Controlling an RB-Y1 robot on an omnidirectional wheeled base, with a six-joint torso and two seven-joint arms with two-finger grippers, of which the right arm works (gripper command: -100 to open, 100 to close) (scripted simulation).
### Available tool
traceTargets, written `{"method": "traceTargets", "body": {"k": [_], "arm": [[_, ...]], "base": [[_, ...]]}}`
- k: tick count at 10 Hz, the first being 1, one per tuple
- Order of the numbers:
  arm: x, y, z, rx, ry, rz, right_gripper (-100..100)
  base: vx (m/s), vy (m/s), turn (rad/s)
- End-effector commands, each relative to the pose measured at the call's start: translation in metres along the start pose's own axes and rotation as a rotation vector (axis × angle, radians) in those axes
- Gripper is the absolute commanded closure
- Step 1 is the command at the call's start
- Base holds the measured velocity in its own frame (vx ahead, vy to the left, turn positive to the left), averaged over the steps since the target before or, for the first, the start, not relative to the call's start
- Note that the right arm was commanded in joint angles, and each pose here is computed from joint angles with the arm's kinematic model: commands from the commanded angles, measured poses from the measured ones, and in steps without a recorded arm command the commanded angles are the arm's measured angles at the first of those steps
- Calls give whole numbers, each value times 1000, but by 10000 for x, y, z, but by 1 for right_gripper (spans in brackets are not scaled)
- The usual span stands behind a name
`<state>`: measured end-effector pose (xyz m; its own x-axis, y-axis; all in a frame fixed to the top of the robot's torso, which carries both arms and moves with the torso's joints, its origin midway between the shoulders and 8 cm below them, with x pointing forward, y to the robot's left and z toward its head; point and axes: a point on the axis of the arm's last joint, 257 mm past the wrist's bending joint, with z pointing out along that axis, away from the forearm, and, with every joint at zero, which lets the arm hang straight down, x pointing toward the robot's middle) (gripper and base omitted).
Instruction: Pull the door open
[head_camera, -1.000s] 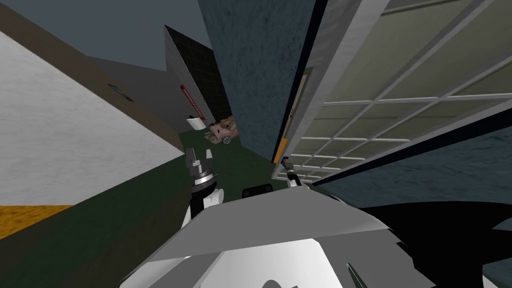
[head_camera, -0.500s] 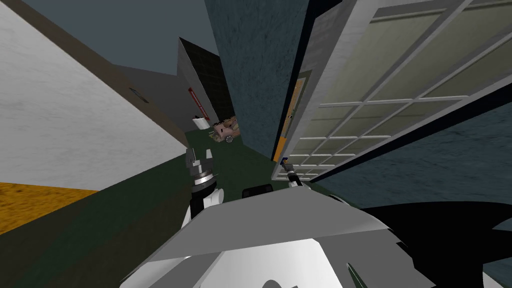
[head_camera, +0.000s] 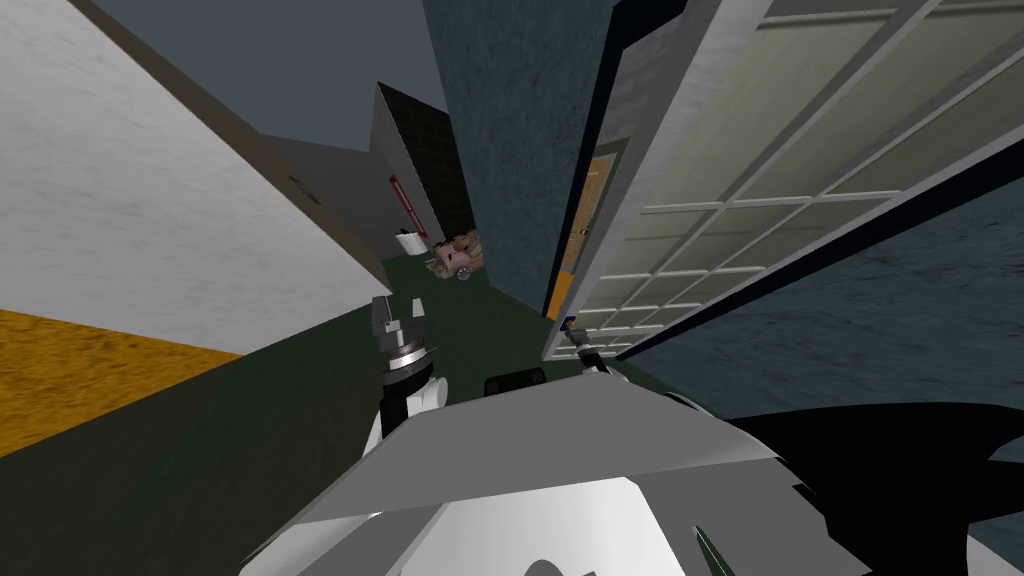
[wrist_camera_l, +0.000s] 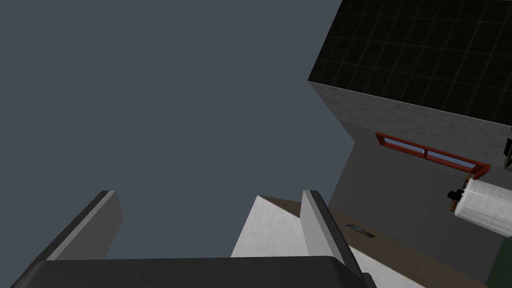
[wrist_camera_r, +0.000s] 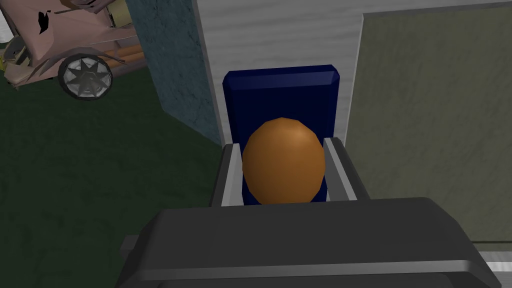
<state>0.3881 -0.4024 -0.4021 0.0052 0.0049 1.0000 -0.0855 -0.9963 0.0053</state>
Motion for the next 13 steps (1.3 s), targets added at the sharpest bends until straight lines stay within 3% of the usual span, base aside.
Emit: {"method": "traceTargets", "body": {"k": [1,3,4,5,13], "arm": [[17,-28,-51,26,5,3,100],[21,-51,-97,52,5,5,100],[-1,-47,-93,43,-1,3,100],[-16,-52,-178,64,-3,3,100],[18,-13,-538,157,5,5,100]], "base": [[-208,-31,76],[-193,-45,53],[-82,-27,26],[-124,-34,118],[-191,-50,105]]}}
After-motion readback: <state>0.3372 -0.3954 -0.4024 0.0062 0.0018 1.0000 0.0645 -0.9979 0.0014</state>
